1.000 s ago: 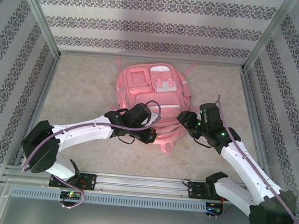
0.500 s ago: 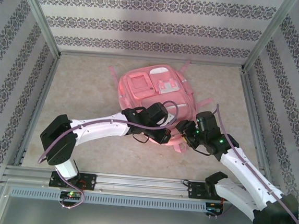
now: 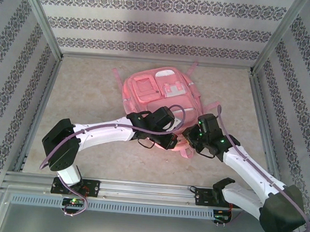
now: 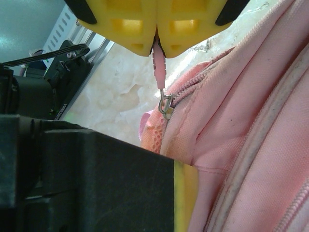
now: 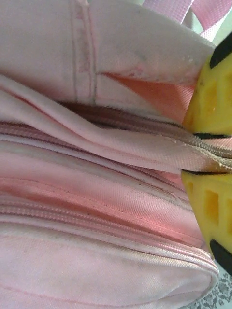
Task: Pack books, pencil case, and school supplies into a backpack
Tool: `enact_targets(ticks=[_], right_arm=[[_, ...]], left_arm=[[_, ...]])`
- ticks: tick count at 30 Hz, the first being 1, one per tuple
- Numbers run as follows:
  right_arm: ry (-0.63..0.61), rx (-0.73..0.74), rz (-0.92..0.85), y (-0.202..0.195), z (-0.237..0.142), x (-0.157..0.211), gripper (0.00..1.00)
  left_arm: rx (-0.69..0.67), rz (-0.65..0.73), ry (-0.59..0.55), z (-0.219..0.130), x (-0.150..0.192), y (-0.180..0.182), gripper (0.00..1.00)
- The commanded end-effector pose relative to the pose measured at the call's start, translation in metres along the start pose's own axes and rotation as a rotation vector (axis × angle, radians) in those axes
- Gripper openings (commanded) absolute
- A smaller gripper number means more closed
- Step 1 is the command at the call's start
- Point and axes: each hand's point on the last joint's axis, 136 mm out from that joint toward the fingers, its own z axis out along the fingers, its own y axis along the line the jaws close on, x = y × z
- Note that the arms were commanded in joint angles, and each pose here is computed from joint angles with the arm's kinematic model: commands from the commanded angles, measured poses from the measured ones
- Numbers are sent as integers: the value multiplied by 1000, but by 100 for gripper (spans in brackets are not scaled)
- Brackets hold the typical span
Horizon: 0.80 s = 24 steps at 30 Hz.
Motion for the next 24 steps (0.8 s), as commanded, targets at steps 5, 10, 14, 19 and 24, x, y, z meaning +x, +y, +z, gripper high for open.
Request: enact_targets(ticks=[5,10,14,19,24], right_arm=[[-91,5,3,-1,2,-15,4],[-122,16,14,-4,-3,-20,2],[-137,20,28,-8,-4,-23,1],[-149,24,33,-11,-7,-27,1],[-154,27,38,-13,-9,-29,1]], left_arm=[[11,68,-13,-11,10,-10,0],[-27,59,-13,-15,21,1,0],[-57,49,-13,-18,30,11,0],[-88,39,-19,-23,35,20,0],[-125,19,-24,-28,41,33,0]])
